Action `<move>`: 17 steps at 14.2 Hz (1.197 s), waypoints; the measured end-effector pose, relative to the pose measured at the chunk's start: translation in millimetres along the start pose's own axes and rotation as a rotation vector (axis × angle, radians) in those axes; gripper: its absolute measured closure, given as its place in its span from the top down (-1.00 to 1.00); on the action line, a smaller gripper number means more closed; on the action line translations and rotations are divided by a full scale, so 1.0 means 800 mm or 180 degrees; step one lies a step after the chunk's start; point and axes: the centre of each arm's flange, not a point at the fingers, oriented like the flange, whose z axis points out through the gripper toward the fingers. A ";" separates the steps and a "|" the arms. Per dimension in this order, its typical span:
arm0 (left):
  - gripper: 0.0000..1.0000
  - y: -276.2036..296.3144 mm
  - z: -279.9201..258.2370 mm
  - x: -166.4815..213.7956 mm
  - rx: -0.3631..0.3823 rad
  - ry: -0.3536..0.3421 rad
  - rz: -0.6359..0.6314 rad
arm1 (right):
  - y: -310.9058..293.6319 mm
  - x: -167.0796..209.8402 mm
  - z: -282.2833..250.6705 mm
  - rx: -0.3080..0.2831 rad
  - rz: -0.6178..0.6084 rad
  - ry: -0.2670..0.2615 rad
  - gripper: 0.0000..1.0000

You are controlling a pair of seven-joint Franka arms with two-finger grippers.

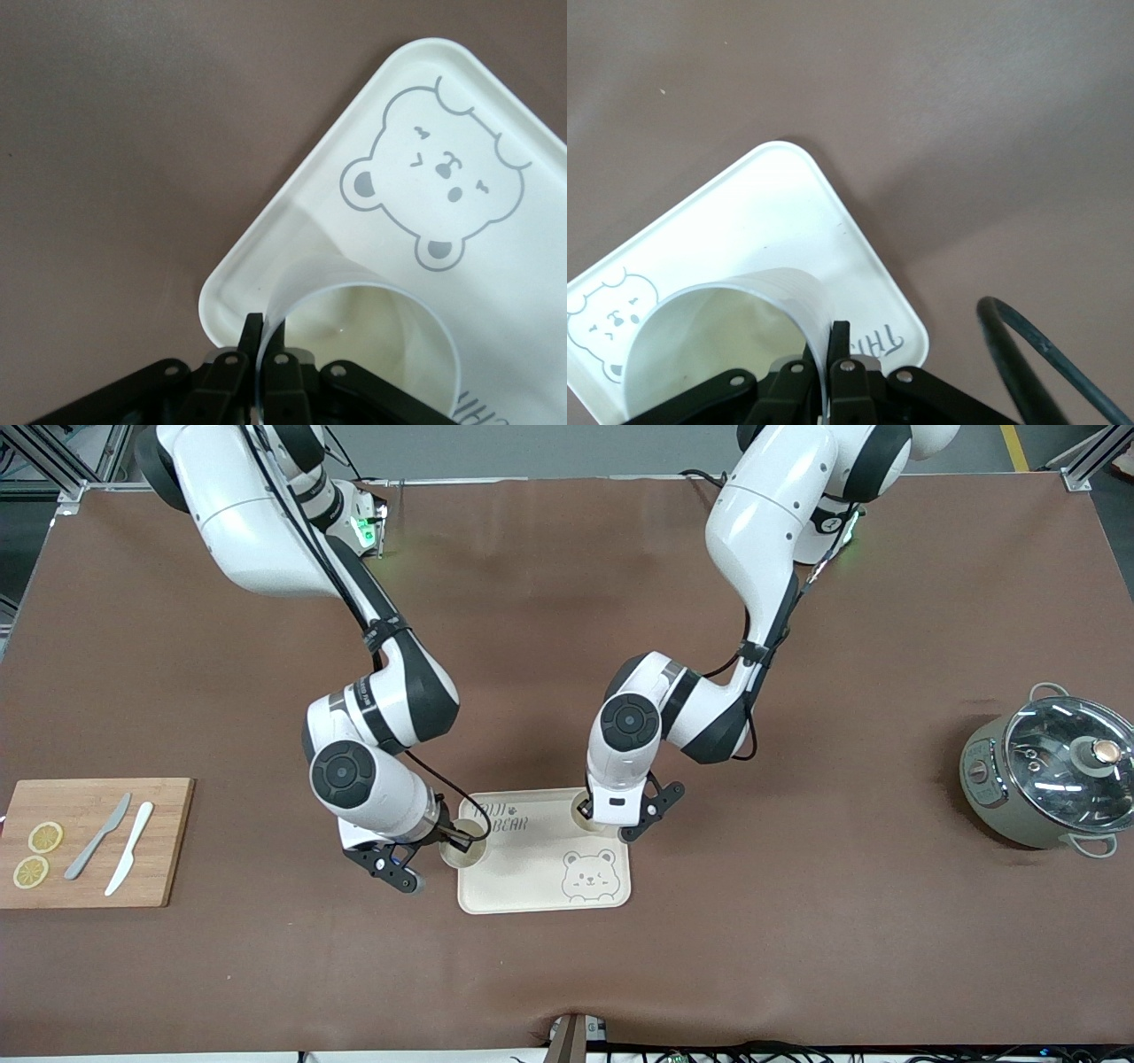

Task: Place white IKEA cup upright on tray with both arms
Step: 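Lower both cups upright onto the bear tray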

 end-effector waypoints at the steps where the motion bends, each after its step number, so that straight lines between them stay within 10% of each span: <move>1: -0.93 0.000 0.002 0.000 0.0007 0.0000 0.0000 | -0.003 -0.003 0.003 0.0004 0.0009 0.0023 -0.92; 4: -0.68 -0.001 0.004 0.000 0.0012 -0.0001 0.0002 | -0.004 0.000 0.011 0.0042 0.0035 0.0075 -0.92; 11: 0.73 0.003 -0.005 0.005 -0.0057 0.0026 -0.0002 | -0.004 0.009 0.057 0.0160 0.0071 0.0169 -0.92; 17: 1.00 0.006 -0.081 0.048 -0.0304 0.0089 0.0081 | -0.009 -0.001 0.086 0.0189 0.0114 0.0173 -0.92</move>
